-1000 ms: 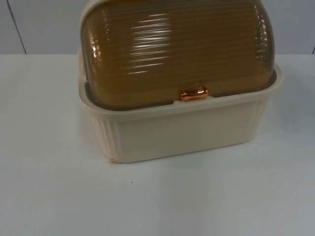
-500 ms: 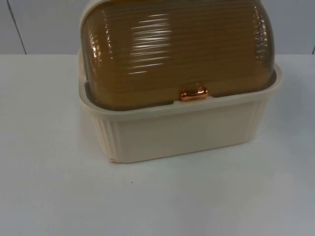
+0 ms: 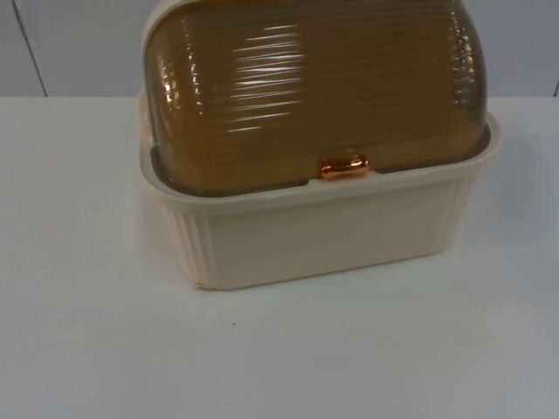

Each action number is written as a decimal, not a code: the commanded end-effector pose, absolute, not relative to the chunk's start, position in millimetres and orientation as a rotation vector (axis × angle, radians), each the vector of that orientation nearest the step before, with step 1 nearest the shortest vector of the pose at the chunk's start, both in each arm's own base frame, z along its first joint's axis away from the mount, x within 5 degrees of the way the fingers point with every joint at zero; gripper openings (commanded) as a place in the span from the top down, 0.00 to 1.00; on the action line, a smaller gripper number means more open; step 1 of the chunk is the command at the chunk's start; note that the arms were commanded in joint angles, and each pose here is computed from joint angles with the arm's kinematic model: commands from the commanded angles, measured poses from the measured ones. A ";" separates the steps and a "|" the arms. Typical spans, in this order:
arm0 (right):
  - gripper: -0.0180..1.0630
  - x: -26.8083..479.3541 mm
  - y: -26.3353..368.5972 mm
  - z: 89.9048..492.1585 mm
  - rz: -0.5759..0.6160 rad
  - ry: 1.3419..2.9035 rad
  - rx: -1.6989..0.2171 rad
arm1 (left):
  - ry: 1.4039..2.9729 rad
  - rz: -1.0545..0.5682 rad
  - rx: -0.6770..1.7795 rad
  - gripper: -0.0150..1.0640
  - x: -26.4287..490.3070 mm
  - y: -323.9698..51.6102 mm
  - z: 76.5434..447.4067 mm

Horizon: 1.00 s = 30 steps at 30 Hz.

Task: Open the box lid with the left hand, place the block into the box with the right hand, then close the box lid with the left hand.

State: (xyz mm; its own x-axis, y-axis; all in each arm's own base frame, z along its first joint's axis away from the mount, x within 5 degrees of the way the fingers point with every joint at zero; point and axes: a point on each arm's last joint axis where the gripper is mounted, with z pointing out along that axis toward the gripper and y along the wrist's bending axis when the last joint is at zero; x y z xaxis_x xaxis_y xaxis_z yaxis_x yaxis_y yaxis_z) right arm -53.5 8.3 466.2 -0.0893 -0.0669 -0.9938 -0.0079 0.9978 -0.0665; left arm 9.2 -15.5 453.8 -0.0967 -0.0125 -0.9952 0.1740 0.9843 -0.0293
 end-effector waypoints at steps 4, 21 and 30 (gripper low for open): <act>0.02 -85.7 5.7 456.1 -0.047 1.610 -0.071 | 1.675 -0.104 0.062 0.02 -29.8 -8.1 441.4; 0.02 -87.4 -4.8 432.0 0.035 1.634 -0.144 | 1.741 -0.082 0.007 0.02 -48.1 -0.6 403.2; 0.02 -59.3 -2.9 360.3 0.034 1.728 -0.143 | 1.920 -0.066 0.083 0.02 -17.4 -0.2 346.6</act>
State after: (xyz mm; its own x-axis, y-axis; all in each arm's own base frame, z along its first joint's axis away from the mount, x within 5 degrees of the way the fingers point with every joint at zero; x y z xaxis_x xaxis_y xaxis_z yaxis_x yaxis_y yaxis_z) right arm -64.7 -2.8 364.0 -0.1580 -0.0787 -0.9843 -0.1207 0.9909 -0.0599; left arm -17.9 0.3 348.8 -0.3449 0.0184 -0.9385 0.0761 0.9971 -0.0084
